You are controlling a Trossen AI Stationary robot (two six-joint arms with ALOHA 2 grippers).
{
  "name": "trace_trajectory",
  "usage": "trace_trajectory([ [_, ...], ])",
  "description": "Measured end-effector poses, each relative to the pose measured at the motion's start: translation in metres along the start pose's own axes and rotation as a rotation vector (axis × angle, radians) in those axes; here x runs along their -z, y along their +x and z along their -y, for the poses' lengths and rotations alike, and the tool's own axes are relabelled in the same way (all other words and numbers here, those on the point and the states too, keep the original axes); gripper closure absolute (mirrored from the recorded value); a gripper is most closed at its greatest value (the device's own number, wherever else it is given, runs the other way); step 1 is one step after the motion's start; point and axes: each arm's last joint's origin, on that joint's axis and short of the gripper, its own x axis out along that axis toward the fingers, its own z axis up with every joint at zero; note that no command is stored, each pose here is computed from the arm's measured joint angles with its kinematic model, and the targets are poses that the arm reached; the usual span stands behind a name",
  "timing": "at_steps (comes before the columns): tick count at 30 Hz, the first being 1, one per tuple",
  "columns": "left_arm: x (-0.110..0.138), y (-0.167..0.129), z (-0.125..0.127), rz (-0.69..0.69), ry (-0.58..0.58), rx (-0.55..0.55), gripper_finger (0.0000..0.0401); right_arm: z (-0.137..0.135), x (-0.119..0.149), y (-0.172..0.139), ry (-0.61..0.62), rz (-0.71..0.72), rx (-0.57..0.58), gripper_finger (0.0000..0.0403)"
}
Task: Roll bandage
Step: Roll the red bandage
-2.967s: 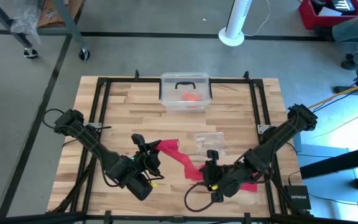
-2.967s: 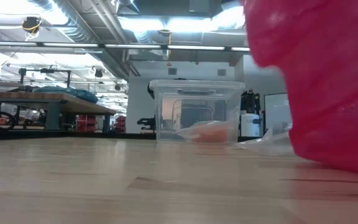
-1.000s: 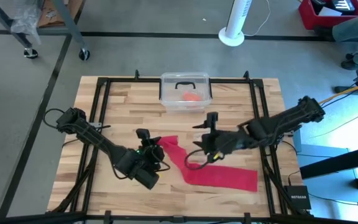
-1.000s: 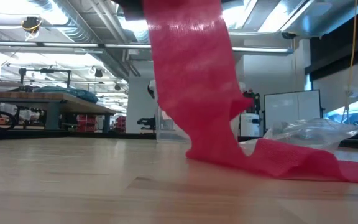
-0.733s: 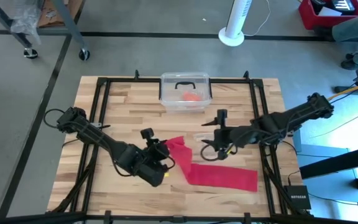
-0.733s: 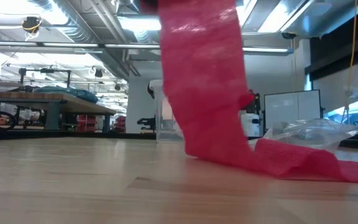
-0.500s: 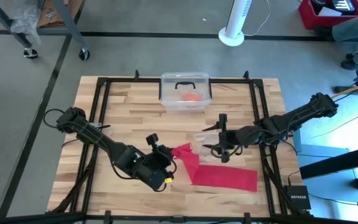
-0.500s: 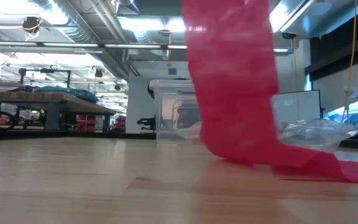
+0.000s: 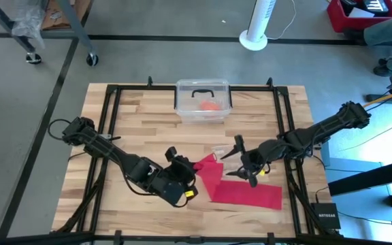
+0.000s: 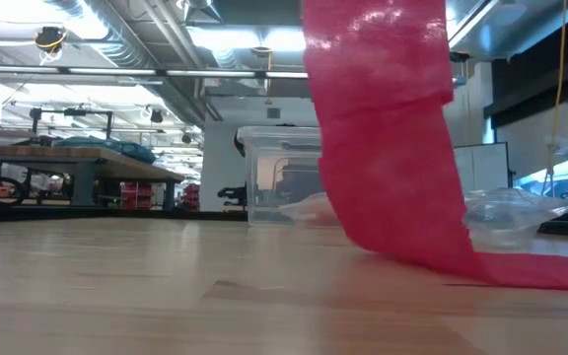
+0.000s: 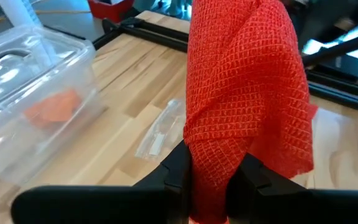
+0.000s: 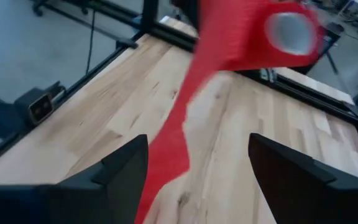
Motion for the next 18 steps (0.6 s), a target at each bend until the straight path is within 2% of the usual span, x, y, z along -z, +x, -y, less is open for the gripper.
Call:
trace_trajectory([
  [12, -0.008, 0.015, -0.011, 0.007, -0.092, -0.049, 0.0347, -0.002, 0.003, 0.000, -0.097, -0.012, -0.050, 0.0125],
  [18, -0.012, 0.021, -0.017, 0.012, -0.038, -0.072, 0.0347, -0.001, 0.007, 0.000, -0.169, -0.060, -0.022, 0.0125],
])
